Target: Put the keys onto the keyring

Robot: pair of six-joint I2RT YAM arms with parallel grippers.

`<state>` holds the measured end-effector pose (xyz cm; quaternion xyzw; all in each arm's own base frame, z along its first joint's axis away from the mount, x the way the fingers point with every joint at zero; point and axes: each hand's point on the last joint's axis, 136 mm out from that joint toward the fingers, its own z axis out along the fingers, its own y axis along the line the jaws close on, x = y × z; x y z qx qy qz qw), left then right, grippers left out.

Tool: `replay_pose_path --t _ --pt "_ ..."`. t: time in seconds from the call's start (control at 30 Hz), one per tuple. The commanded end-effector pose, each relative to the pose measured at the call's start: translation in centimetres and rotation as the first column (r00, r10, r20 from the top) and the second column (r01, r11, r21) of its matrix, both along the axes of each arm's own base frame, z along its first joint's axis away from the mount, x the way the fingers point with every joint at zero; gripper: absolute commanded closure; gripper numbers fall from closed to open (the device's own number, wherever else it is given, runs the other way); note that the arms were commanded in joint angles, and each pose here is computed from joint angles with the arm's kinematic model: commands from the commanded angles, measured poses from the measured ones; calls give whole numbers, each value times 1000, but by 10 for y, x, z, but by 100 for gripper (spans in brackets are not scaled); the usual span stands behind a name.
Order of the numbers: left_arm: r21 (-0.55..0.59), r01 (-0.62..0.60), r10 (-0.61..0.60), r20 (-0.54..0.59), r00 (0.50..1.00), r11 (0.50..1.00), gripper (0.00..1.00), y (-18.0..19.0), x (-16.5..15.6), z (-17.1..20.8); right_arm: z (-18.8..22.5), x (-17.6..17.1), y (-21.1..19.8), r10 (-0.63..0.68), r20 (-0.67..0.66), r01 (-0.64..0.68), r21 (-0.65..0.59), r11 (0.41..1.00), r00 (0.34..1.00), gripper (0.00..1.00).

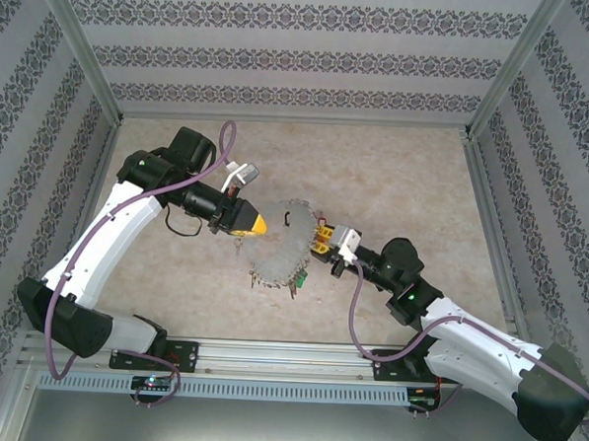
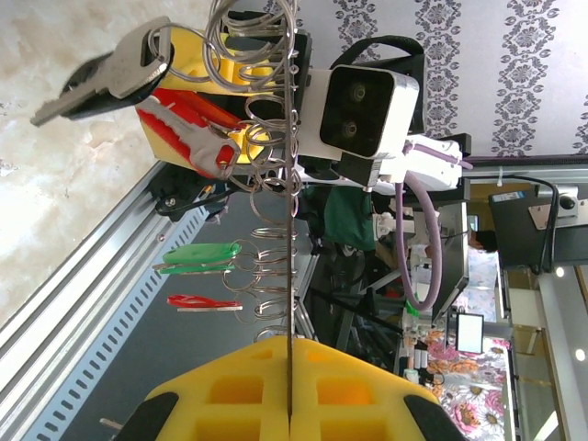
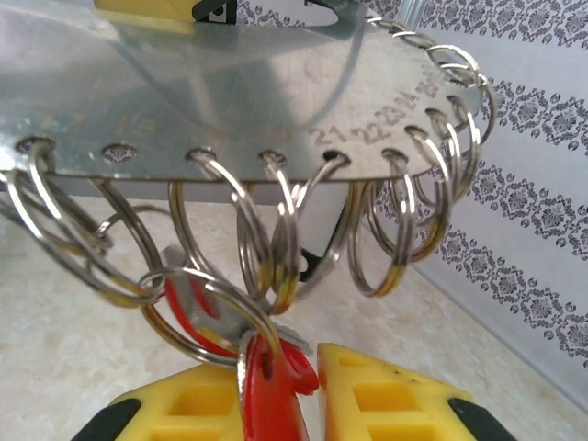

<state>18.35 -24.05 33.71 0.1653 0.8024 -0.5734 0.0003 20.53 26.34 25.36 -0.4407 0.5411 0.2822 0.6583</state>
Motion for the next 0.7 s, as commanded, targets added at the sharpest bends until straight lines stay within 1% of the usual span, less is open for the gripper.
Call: replay_pose_path --t 0.0,0.13,0.33,0.43,0.57,0.67 --pt "-84 20 -15 50 999 996 100 1 -4 21 4 -3 -1 6 36 -5 -11 1000 999 79" --pt "-88 21 -17 43 999 996 100 1 -4 19 7 -3 -6 -14 58 14 -9 1000 998 76" --pt "-104 26 -21 50 999 994 100 0 -4 22 13 -9 -1 29 63 -29 -9 1000 998 75" --pt "-103 20 -16 40 999 994 100 0 -2 20 11 -9 -1 31 59 -31 -11 999 998 74" --pt "-104 18 -14 38 999 994 100 -1 -1 18 7 -11 -5 19 55 -18 -12 1000 998 66" --pt "-100 13 -11 24 1000 995 100 -1 0 15 -11 -13 -16 -18 53 20 -36 999 998 59"
